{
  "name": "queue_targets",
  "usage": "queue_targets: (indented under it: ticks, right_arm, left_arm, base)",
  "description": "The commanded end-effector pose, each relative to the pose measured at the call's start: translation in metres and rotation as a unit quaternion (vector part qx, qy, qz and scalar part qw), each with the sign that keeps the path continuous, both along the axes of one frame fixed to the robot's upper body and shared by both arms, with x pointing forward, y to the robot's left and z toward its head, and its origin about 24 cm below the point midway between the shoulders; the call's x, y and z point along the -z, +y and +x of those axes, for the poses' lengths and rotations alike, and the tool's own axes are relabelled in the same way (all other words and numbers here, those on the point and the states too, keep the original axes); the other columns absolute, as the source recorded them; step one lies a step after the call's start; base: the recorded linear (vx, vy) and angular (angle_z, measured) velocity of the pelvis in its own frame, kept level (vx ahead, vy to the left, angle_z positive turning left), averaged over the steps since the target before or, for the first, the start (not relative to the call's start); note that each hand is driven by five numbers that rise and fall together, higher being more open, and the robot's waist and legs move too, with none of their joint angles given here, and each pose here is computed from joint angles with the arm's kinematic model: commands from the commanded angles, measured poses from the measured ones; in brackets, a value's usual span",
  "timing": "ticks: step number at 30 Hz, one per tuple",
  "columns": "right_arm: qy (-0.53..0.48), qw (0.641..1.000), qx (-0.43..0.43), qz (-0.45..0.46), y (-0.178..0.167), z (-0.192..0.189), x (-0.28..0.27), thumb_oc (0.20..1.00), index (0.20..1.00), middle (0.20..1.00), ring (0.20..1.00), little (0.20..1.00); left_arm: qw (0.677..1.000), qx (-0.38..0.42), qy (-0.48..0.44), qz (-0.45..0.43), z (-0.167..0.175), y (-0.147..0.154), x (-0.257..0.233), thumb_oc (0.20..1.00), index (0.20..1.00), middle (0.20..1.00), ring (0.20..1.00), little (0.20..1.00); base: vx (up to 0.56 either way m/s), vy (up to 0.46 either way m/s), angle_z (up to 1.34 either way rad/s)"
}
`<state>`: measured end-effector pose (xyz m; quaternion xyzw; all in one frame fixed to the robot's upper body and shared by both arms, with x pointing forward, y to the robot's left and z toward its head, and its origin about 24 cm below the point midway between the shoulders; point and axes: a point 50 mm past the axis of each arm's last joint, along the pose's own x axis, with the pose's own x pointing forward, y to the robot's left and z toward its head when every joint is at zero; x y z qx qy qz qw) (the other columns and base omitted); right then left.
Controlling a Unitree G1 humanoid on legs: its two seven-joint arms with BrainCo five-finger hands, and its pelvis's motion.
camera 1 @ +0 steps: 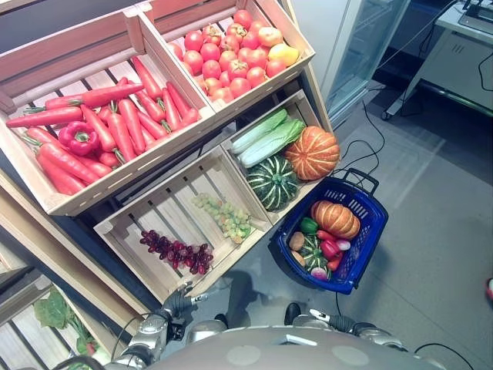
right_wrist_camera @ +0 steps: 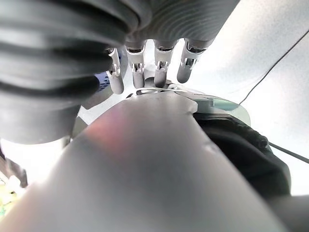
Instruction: Pick up fruits and vegetables into the basket
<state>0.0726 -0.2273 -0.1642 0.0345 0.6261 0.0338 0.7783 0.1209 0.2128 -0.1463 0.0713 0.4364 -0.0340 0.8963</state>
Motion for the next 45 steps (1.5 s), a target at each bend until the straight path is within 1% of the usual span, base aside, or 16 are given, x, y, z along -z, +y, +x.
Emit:
queue_targets:
  ticks: [1, 6, 7, 9, 13, 14, 17, 21, 23, 25, 26, 29, 34, 37, 42, 45]
  right_arm:
    - [-0.027, 1.000, -0.011, 0.012, 0.010, 0.019, -0.001, 1.000, 1.000, 1.000, 1.000, 1.000]
    - [-0.069, 0.997, -0.026, -0.002, 0.005, 0.028, -0.005, 1.000, 1.000, 1.000, 1.000, 1.000]
    - [-0.094, 0.995, -0.022, -0.004, 0.003, 0.034, -0.007, 1.000, 1.000, 1.000, 1.000, 1.000]
    - [-0.126, 0.992, -0.019, -0.002, 0.002, 0.043, -0.011, 1.000, 1.000, 1.000, 1.000, 1.000]
    - [-0.200, 0.980, -0.008, -0.001, 0.001, 0.065, -0.023, 1.000, 1.000, 1.000, 1.000, 1.000]
    - [-0.224, 0.975, -0.005, 0.000, 0.001, 0.074, -0.029, 1.000, 1.000, 1.000, 1.000, 1.000]
    - [-0.264, 0.965, -0.001, 0.002, 0.001, 0.090, -0.041, 1.000, 1.000, 1.000, 1.000, 1.000]
    - [-0.372, 0.928, -0.001, 0.002, 0.001, 0.134, -0.079, 1.000, 1.000, 1.000, 1.000, 1.000]
    - [-0.420, 0.907, -0.001, 0.000, 0.002, 0.152, -0.099, 1.000, 1.000, 1.000, 1.000, 1.000]
    - [-0.446, 0.895, -0.001, 0.001, 0.002, 0.160, -0.111, 1.000, 1.000, 1.000, 1.000, 1.000]
    - [-0.469, 0.883, -0.003, 0.003, 0.004, 0.165, -0.121, 1.000, 1.000, 1.000, 1.000, 1.000]
    - [-0.512, 0.859, -0.011, -0.001, 0.005, 0.175, -0.142, 1.000, 1.000, 1.000, 1.000, 1.000]
    - [-0.563, 0.826, -0.013, -0.005, 0.007, 0.186, -0.170, 1.000, 1.000, 1.000, 1.000, 1.000]
    - [-0.599, 0.800, -0.010, -0.002, 0.010, 0.192, -0.188, 1.000, 1.000, 1.000, 1.000, 1.000]
    - [-0.654, 0.757, -0.008, 0.000, 0.012, 0.199, -0.219, 1.000, 1.000, 1.000, 1.000, 1.000]
    - [-0.679, 0.734, -0.007, 0.003, 0.012, 0.201, -0.236, 1.000, 1.000, 1.000, 1.000, 1.000]
  left_arm:
    - [0.984, 0.084, -0.133, 0.080, 0.043, -0.007, -0.024, 1.000, 1.000, 1.000, 1.000, 1.000]
    - [0.936, 0.135, -0.265, 0.190, 0.067, -0.007, -0.052, 1.000, 1.000, 1.000, 1.000, 1.000]
    - [0.908, 0.146, -0.309, 0.245, 0.075, -0.004, -0.064, 1.000, 1.000, 1.000, 1.000, 1.000]
    - [0.881, 0.152, -0.339, 0.292, 0.083, 0.001, -0.075, 1.000, 1.000, 1.000, 1.000, 1.000]
    - [0.818, 0.194, -0.378, 0.389, 0.094, 0.008, -0.090, 1.000, 1.000, 1.000, 1.000, 1.000]
    - [0.795, 0.212, -0.386, 0.417, 0.097, 0.010, -0.095, 1.000, 1.000, 1.000, 1.000, 1.000]
    - [0.762, 0.223, -0.395, 0.462, 0.102, 0.015, -0.102, 1.000, 1.000, 1.000, 1.000, 1.000]
    - [0.692, 0.228, -0.403, 0.553, 0.117, 0.026, -0.117, 1.000, 1.000, 1.000, 1.000, 1.000]
    - [0.670, 0.222, -0.392, 0.590, 0.121, 0.032, -0.119, 1.000, 1.000, 1.000, 1.000, 1.000]
    - [0.661, 0.227, -0.373, 0.610, 0.122, 0.036, -0.119, 1.000, 1.000, 1.000, 1.000, 1.000]
    - [0.666, 0.224, -0.349, 0.620, 0.122, 0.041, -0.117, 1.000, 1.000, 1.000, 1.000, 1.000]
    - [0.665, 0.229, -0.308, 0.641, 0.121, 0.050, -0.114, 1.000, 1.000, 1.000, 1.000, 1.000]
    - [0.654, 0.228, -0.277, 0.666, 0.121, 0.058, -0.115, 1.000, 1.000, 1.000, 1.000, 1.000]
    - [0.647, 0.219, -0.272, 0.678, 0.123, 0.061, -0.118, 1.000, 1.000, 1.000, 1.000, 1.000]
    - [0.621, 0.197, -0.285, 0.703, 0.132, 0.063, -0.130, 1.000, 1.000, 1.000, 1.000, 1.000]
    - [0.596, 0.169, -0.301, 0.725, 0.137, 0.065, -0.140, 1.000, 1.000, 1.000, 1.000, 1.000]
  base:
    - [0.00, 0.000, 0.00]
    - [0.01, -0.002, 0.00]
    - [0.05, -0.013, -0.01]
    - [0.06, -0.020, -0.02]
    - [0.02, -0.013, -0.01]
    - [0.00, 0.000, 0.00]
    - [-0.02, 0.003, 0.00]
    - [-0.16, -0.003, -0.02]
    - [-0.10, -0.013, -0.02]
    - [-0.04, -0.018, -0.04]
    - [-0.02, -0.014, -0.05]
    - [-0.04, -0.022, -0.06]
    - [-0.02, -0.014, -0.04]
    - [-0.02, -0.008, 0.02]
    - [0.00, -0.011, -0.03]
    - [-0.02, 0.012, 0.02]
